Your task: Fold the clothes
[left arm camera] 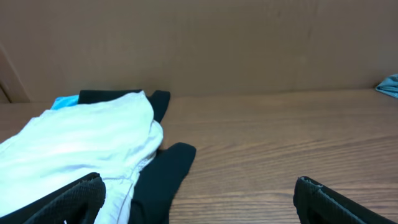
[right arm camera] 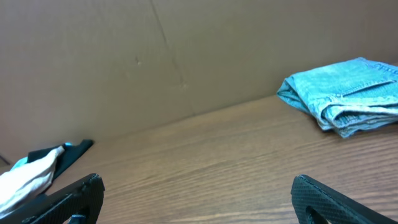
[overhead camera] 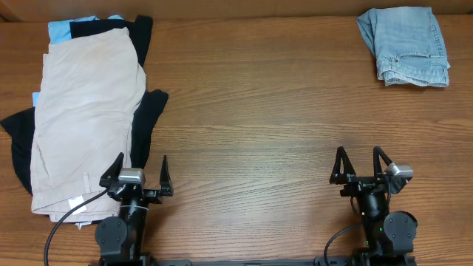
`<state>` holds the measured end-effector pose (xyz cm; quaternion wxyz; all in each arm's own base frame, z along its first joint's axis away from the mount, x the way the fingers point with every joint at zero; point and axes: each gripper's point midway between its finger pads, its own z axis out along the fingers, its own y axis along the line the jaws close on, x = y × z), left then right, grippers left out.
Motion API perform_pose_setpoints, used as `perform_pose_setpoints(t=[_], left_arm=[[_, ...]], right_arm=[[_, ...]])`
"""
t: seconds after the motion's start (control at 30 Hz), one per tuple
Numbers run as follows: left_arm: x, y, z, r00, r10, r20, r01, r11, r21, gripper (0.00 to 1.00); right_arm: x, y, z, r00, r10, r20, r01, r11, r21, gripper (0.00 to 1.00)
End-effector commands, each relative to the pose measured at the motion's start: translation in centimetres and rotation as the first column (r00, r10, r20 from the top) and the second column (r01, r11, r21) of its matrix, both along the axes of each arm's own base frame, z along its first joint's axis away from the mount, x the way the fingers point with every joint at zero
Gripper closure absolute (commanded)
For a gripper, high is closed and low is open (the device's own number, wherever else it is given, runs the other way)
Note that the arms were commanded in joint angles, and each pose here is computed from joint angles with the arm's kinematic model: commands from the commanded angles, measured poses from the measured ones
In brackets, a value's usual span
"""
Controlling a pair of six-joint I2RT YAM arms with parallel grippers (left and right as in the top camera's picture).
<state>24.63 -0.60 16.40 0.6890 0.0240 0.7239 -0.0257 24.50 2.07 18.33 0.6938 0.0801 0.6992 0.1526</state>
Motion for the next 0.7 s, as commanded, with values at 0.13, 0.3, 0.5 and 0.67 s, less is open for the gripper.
perform_pose_setpoints(t=[0.13, 0.3, 0.5, 0.67], left_arm=[[-1.1, -0.4, 5.1, 0.999, -0.025, 0.038, 0.024, 0.999, 0.023, 0.00], [-1.1, -0.4, 8.6, 0.999, -0.026, 0.020, 0.025, 0.999, 0.024, 0.00], [0.5, -1.2, 11.7, 0.993, -0.080, -0.087, 0.083, 0.996, 0.038, 0.00], [3.0, -1.4, 13.0, 0.957, -0.110, -0.268, 0.119, 0.993, 0.016, 0.00]], right_arm=[[-1.9, 0.3, 7.6, 0.995, 0.020, 0.097, -0.014, 0.997, -0.070, 0.00], [-2.3, 0.3, 11.2, 0.997, 0.020, 0.077, -0.014, 0.996, -0.085, 0.00], [-1.0, 0.4, 14.3, 0.999, 0.022, -0.030, -0.025, 0.994, -0.105, 0.00], [1.3, 0.7, 15.0, 0.976, 0.035, -0.214, -0.059, 0.992, -0.110, 0.00]])
